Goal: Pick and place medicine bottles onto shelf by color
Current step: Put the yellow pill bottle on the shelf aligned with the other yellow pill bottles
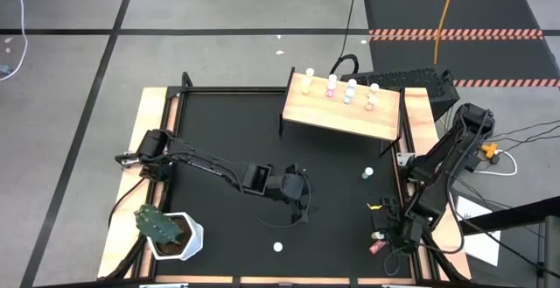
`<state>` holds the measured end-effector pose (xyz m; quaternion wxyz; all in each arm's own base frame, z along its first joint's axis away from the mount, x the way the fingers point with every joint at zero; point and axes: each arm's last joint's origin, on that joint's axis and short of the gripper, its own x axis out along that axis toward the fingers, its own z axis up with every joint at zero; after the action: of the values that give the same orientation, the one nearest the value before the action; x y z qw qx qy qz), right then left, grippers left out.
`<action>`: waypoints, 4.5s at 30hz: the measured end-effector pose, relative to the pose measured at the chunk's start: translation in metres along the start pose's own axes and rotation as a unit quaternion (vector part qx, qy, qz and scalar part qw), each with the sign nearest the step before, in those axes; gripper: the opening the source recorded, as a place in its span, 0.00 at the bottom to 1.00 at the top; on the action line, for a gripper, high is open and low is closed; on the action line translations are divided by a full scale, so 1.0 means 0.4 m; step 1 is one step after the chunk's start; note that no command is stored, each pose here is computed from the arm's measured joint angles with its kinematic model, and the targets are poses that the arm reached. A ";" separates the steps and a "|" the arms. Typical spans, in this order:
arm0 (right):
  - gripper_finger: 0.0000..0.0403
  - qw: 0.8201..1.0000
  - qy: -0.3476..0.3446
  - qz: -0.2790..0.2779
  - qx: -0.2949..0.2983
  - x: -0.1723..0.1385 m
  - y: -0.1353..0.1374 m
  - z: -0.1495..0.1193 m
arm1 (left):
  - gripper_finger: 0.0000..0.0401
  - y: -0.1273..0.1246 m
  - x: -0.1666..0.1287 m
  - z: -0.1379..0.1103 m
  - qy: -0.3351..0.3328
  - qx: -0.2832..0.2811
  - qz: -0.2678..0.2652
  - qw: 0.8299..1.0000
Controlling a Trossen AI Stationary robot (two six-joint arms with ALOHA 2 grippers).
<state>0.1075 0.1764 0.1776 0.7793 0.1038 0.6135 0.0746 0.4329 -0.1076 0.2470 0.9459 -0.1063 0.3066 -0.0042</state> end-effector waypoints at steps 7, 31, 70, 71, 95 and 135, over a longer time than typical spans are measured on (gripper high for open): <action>0.40 1.000 -0.005 0.004 -0.004 0.001 0.002 0.001 | 0.84 0.000 0.000 0.000 -0.001 -0.003 0.000 1.000; 0.28 0.969 -0.174 0.021 0.174 -0.111 -0.144 0.156 | 0.84 -0.022 -0.016 0.071 -0.137 0.031 -0.040 0.989; 0.29 0.917 -0.371 0.087 0.120 -0.216 -0.253 0.286 | 0.65 0.022 0.037 0.012 -0.052 0.013 0.043 0.998; 0.29 0.917 -0.371 0.087 0.119 -0.216 -0.253 0.286 | 0.61 0.025 0.035 0.016 -0.056 0.011 0.039 0.998; 0.40 0.900 -0.427 0.064 0.062 -0.261 -0.254 0.270 | 0.25 0.067 0.002 0.068 -0.083 -0.018 -0.001 0.996; 0.46 0.748 -0.664 0.005 0.000 -0.382 -0.261 0.326 | 0.25 0.118 -0.217 0.259 -0.332 0.007 0.012 0.943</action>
<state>0.1970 0.0288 0.3241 0.9897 0.1305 -0.0587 -0.0090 0.4198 -0.0347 0.3695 0.9947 -0.0914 -0.0240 0.0409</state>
